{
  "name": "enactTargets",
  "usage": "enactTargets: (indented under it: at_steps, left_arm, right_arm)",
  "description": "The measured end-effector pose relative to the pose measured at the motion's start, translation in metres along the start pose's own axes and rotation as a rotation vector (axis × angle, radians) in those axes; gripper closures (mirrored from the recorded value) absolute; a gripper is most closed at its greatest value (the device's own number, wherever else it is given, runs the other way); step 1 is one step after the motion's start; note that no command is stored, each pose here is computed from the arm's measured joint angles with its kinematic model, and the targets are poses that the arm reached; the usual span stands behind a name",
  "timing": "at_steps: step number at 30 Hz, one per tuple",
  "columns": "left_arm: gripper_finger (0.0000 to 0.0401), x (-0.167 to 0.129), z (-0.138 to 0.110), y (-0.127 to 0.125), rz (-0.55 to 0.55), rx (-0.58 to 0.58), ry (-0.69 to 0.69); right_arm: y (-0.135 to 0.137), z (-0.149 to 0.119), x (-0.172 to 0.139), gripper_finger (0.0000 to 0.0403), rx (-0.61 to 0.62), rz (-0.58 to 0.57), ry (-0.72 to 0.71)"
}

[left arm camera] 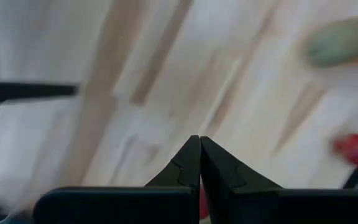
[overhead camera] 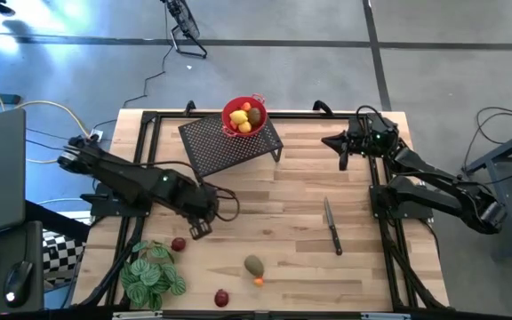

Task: Pick & Place Fruit
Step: Put the top pomegranate into the red strainer bowl on the shelf

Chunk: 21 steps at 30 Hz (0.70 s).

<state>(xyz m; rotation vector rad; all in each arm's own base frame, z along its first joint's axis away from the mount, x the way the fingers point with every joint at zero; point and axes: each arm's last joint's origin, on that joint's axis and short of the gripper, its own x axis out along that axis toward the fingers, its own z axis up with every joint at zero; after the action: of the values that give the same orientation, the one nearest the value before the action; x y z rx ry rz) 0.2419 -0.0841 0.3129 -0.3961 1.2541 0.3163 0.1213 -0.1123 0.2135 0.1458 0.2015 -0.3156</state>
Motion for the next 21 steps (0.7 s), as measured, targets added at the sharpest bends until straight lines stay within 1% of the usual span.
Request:
enactTargets:
  at_steps: [3, 5, 9, 11, 14, 18, 21]
  left_arm:
    - [0.0398, -0.001, -0.005, 0.005, 0.033, 0.0, 0.047]
    - [0.0398, 0.0, -0.008, 0.007, 0.05, 0.014, 0.102]
    - [0.0398, 0.005, -0.009, 0.009, 0.037, 0.131, 0.132]
    - [0.0398, 0.008, -0.01, 0.011, 0.045, 0.161, 0.144]
    - [0.04, 0.012, -0.015, 0.01, 0.051, 0.175, 0.167]
    - [0.04, 0.016, -0.03, 0.002, 0.066, 0.203, 0.187]
    - [0.0401, 0.017, -0.042, -0.006, 0.087, 0.162, 0.177]
  right_arm:
    - [-0.001, 0.002, 0.0, 0.0401, 0.046, -0.049, -0.021]
    - [-0.002, 0.004, 0.0, 0.0401, 0.059, -0.082, -0.04]
    - [-0.004, 0.005, 0.0, 0.0401, 0.075, -0.137, -0.049]
    - [-0.004, 0.005, -0.001, 0.0401, 0.075, -0.149, -0.05]
    - [-0.004, 0.005, -0.001, 0.0401, 0.075, -0.151, -0.05]
    - [-0.004, 0.004, 0.0, 0.0401, 0.076, -0.152, -0.047]
    - [-0.005, 0.004, 0.0, 0.0401, 0.079, -0.152, -0.042]
